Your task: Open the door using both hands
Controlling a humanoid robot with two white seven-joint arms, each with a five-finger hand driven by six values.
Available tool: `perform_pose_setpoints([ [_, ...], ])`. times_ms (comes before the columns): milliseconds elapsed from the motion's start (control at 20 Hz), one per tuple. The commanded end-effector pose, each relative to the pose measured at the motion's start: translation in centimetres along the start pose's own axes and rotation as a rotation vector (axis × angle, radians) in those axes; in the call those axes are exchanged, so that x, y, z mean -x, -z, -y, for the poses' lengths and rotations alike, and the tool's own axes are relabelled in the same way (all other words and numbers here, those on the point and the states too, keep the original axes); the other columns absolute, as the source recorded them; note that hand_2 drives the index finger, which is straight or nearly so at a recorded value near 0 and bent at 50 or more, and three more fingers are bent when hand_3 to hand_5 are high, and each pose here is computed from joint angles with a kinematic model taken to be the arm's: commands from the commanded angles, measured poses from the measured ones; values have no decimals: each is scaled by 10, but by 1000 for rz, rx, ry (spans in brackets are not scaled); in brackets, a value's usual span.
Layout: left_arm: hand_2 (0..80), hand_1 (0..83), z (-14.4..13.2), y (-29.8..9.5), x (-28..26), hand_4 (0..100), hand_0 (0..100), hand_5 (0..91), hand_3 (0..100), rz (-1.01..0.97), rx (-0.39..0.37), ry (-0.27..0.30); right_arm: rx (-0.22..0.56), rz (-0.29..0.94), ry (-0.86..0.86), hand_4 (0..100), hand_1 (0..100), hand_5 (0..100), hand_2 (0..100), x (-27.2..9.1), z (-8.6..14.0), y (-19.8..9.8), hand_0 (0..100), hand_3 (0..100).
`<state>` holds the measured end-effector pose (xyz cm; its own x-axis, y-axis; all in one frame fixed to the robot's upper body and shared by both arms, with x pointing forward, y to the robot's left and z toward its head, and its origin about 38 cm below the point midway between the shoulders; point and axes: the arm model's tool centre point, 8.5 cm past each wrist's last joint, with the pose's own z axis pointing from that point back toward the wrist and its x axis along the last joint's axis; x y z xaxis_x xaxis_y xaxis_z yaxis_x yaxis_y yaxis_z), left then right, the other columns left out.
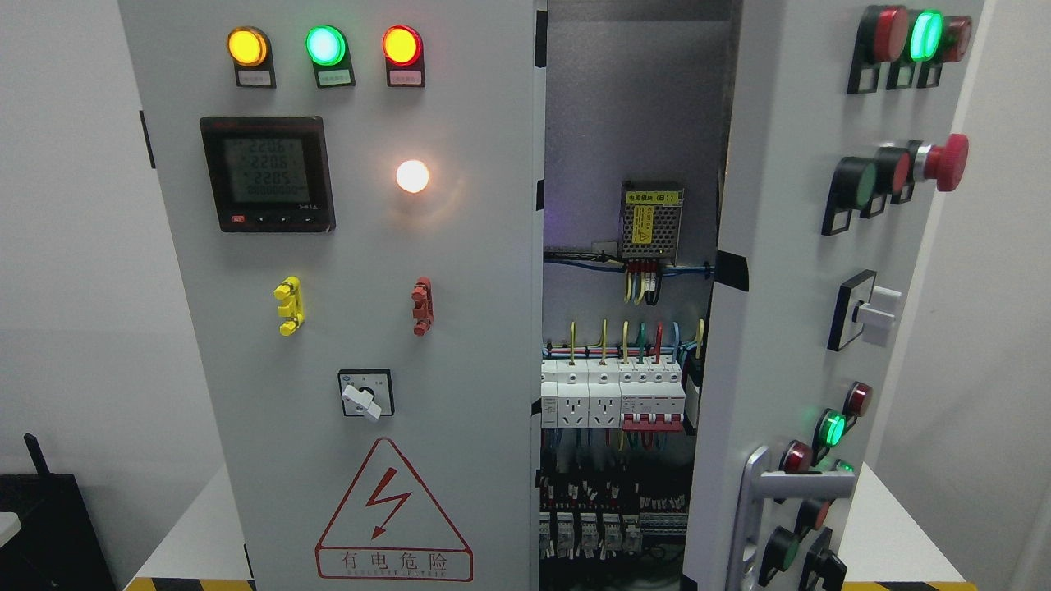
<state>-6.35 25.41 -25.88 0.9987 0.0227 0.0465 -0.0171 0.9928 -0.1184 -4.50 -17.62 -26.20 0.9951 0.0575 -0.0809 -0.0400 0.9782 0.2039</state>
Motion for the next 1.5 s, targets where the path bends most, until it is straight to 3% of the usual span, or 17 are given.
perform_pose_setpoints([
  [0, 0, 389, 17, 3, 0, 0, 120, 0, 0, 7, 22, -36, 0, 0, 0, 0, 389, 0, 0, 0, 0, 0, 120, 0],
  [501, 0, 389, 17, 3, 0, 0, 120, 0, 0, 7, 22, -37, 0, 0, 0, 0, 389, 0, 0, 0, 0, 0, 120, 0],
  [551, 0, 389, 17, 3, 0, 0, 120, 0, 0, 6, 19, -47, 0, 0, 0, 0, 389, 0, 0, 0, 0, 0, 120, 0],
  [701, 0, 389, 17, -3, 36, 0, 120, 0, 0, -66, 6, -167, 0, 0, 0, 0, 389, 0, 0, 0, 0, 0, 120, 0],
  [1002, 0, 389, 18, 6, -19, 0, 120, 0, 0, 22, 16, -148, 0, 0, 0, 0, 389, 0, 0, 0, 0, 0, 120, 0],
  [1252, 0, 389, 17, 7, -34, 0, 120, 0, 0, 44, 17, -156, 0, 0, 0, 0, 389, 0, 0, 0, 0, 0, 120, 0],
  [1452, 0, 389, 1, 2, -38, 0, 120, 0, 0, 132, -2, -116, 0, 0, 0, 0, 389, 0, 0, 0, 0, 0, 120, 0],
])
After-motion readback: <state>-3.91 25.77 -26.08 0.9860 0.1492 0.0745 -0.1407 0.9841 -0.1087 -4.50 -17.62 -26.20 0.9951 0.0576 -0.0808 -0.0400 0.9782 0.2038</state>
